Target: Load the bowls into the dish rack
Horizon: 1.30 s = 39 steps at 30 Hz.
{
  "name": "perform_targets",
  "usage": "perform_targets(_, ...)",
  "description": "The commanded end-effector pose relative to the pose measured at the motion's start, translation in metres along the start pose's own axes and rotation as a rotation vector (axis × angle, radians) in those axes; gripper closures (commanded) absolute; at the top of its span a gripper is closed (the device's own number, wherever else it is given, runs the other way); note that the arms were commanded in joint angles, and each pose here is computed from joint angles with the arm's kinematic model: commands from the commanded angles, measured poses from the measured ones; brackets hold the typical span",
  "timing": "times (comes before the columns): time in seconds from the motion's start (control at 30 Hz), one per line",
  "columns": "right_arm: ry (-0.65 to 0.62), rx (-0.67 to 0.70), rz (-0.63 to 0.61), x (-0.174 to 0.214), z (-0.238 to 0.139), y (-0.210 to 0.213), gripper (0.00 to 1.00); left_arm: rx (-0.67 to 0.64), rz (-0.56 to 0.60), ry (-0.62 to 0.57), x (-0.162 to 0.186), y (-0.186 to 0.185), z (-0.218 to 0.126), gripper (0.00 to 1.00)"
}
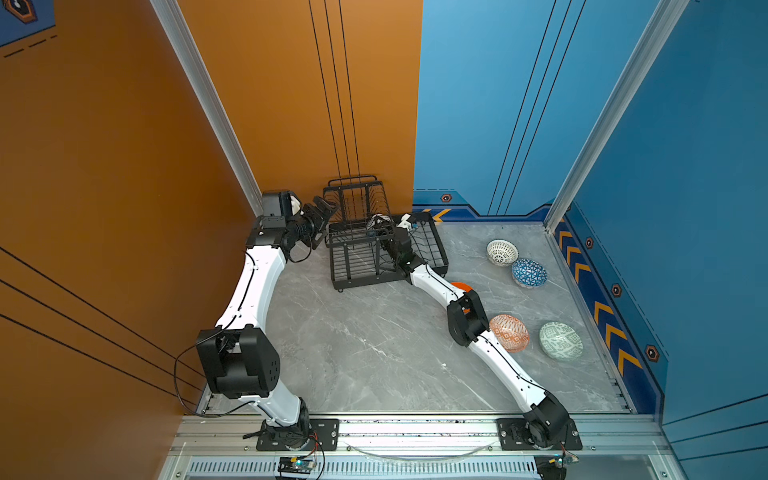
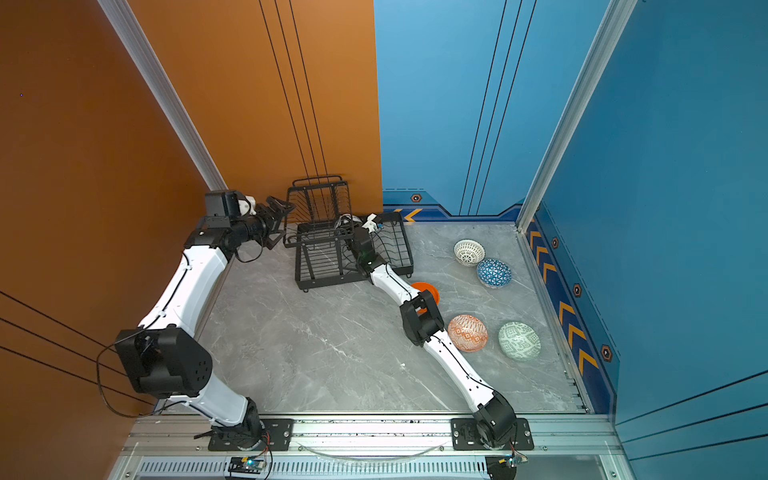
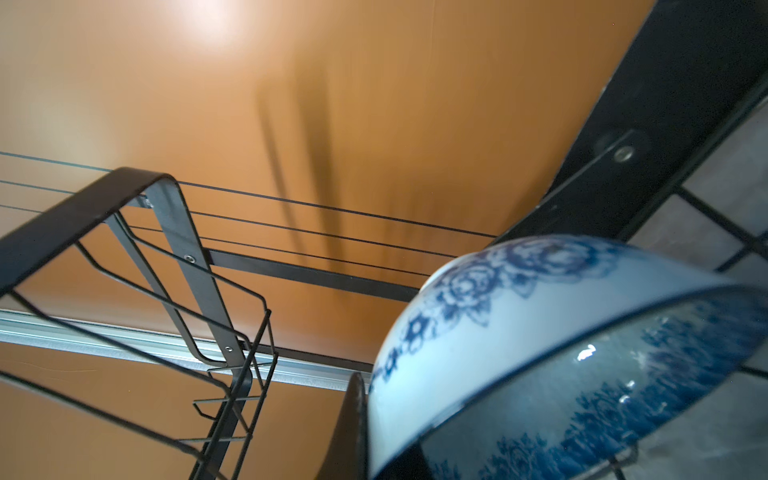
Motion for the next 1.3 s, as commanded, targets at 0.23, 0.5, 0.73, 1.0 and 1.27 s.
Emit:
perform_targets(0.23, -0.074, -0.067, 0.018, -0.032, 0.002, 0.002, 1.0, 0.026, 0.02, 0.03, -0.003, -0.006, 0.004, 0.02)
perform_targets(0.5, -0.068, -0.039, 0.005, -0.028, 0.001, -0.011, 1.0, 0.029, 0.023, 0.048, -0.004, -0.006, 0.007, 0.02)
perform_targets(0.73, -0.084, 0.001, -0.01, -0.023, 0.0, -0.023, 1.0, 0.022, 0.035, 0.054, -0.005, -0.007, 0.006, 0.02)
perform_targets(1.0, -0.047, 0.026, -0.013, -0.004, -0.002, -0.028, 1.0, 0.017, 0.028, 0.055, -0.006, -0.004, 0.007, 0.02)
perform_targets(1.27, -0.006, 0.062, -0.009, 0.012, -0.005, -0.039, 1.0, 0.014, 0.03, 0.052, -0.004, -0.003, 0.003, 0.02)
Point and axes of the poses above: each gripper's point midway between its finger pads, its own z axis out along the fingers, its own y axis along the line the jaws close on, x = y × z, the point moved 3 cm from there along -z, back along the fingers, and after that the axes turned 11 degrees about z, right-handed, at the moved point
